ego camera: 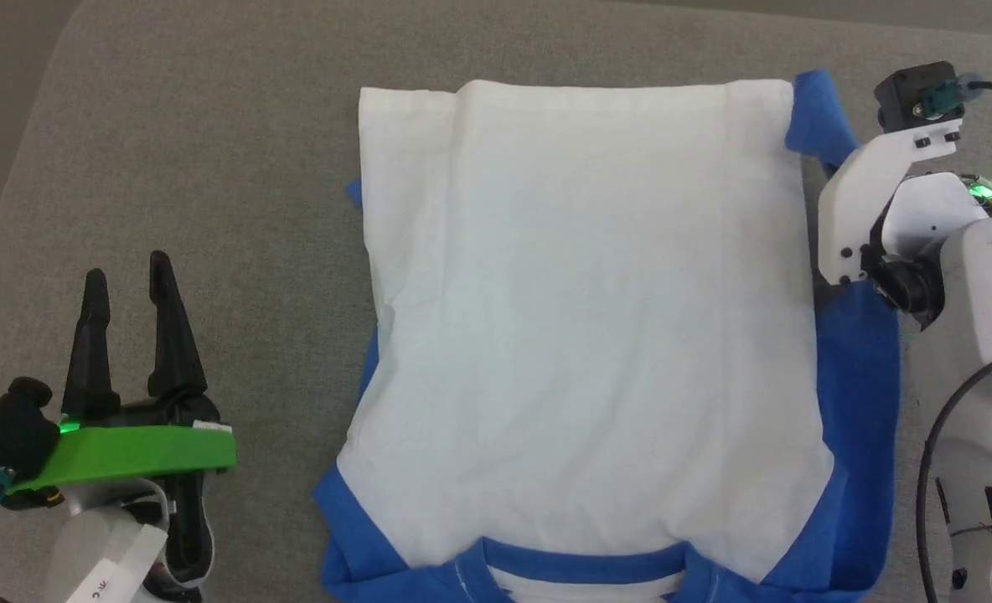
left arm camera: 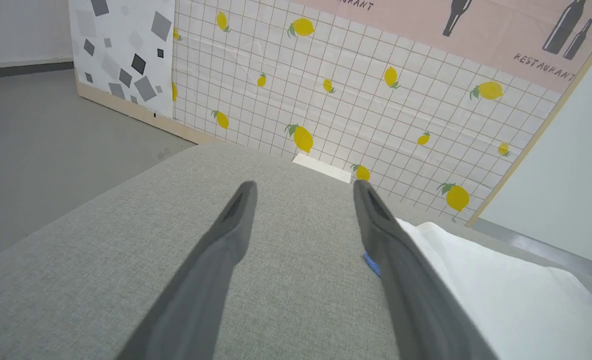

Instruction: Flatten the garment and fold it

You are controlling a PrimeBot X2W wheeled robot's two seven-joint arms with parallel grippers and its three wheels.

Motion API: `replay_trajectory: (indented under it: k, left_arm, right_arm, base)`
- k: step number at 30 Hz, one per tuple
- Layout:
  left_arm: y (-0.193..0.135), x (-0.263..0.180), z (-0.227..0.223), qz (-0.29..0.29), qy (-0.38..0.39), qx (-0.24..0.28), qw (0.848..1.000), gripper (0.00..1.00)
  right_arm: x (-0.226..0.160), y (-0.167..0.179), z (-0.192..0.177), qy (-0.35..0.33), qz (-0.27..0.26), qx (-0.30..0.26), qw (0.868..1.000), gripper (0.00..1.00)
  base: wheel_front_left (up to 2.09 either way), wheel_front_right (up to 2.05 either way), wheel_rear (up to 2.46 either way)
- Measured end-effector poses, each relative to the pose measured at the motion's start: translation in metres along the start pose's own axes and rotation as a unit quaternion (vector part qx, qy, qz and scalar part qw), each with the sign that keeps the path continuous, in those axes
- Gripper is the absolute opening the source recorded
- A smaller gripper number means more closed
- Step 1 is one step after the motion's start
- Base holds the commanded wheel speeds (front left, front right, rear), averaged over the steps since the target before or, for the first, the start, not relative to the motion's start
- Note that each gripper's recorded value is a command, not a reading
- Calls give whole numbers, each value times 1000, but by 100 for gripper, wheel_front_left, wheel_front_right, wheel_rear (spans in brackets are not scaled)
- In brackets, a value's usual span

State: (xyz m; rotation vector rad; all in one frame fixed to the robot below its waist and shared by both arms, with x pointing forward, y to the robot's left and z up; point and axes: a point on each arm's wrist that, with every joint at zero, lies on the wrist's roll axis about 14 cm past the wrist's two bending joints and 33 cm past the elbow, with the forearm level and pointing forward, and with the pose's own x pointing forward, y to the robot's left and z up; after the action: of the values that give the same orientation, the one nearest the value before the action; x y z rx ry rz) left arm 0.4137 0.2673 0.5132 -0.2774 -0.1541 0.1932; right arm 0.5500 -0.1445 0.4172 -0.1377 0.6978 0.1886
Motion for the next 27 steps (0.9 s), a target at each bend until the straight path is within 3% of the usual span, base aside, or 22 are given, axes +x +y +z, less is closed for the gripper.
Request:
replay_trajectory:
  k: [7,13,18,27]
  left_arm:
    - [-10,-9,15,-11,-18,-14,1000,100]
    - [-11,-26,30,-14,-32,-19,999,100]
    - [-8,-42,39,-11,-39,-22,999,100]
    - [0,-58,52,-1,-51,-22,998,100]
  right_arm:
    - [-40,-13,39,-90,-9,25,996,0]
    - [-83,5,49,-136,18,7,991,0]
    - [-121,56,48,-160,82,-21,983,0]
    - [-148,157,10,-123,213,-77,966,0]
  base:
    - [0,0,0]
    - [0,0,0]
    - [0,0,0]
    - [0,0,0]
